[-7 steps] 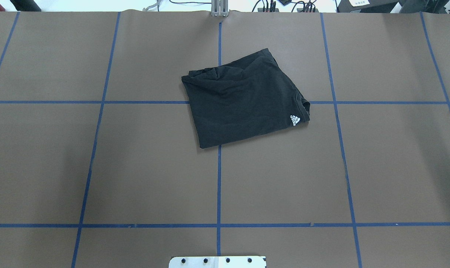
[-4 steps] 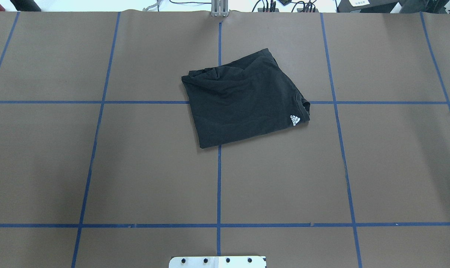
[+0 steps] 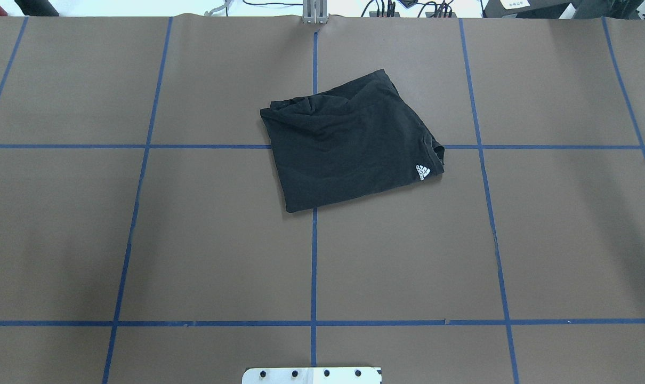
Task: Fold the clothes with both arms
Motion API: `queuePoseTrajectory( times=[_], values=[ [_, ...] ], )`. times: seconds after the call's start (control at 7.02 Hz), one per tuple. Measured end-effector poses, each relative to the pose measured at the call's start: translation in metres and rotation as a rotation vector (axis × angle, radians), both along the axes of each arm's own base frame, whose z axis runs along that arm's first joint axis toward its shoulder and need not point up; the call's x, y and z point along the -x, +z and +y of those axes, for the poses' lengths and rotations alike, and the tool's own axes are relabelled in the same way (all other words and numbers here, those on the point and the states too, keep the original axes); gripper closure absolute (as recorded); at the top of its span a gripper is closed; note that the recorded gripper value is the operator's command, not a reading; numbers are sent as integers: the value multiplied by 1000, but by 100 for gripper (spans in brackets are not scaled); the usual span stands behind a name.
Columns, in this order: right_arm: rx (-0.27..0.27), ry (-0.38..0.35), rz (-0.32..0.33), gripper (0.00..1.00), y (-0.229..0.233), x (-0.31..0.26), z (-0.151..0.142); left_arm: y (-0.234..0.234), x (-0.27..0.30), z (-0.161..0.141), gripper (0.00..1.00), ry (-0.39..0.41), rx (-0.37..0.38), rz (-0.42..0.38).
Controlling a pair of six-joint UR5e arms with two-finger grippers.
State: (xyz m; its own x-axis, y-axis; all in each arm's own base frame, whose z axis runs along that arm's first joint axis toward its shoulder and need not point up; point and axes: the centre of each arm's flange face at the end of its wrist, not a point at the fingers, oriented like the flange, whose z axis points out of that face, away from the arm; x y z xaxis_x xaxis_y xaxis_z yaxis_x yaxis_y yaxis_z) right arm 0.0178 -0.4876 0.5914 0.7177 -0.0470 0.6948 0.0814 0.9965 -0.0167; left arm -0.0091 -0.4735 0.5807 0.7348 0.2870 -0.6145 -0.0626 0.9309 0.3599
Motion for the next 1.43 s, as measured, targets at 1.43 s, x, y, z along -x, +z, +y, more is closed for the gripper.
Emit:
queuePoseTrajectory(
  times=[1.43],
  values=[
    [-118, -52, 8, 0, -18, 28, -6, -32, 8, 8, 0, -51, 42, 134]
  ],
)
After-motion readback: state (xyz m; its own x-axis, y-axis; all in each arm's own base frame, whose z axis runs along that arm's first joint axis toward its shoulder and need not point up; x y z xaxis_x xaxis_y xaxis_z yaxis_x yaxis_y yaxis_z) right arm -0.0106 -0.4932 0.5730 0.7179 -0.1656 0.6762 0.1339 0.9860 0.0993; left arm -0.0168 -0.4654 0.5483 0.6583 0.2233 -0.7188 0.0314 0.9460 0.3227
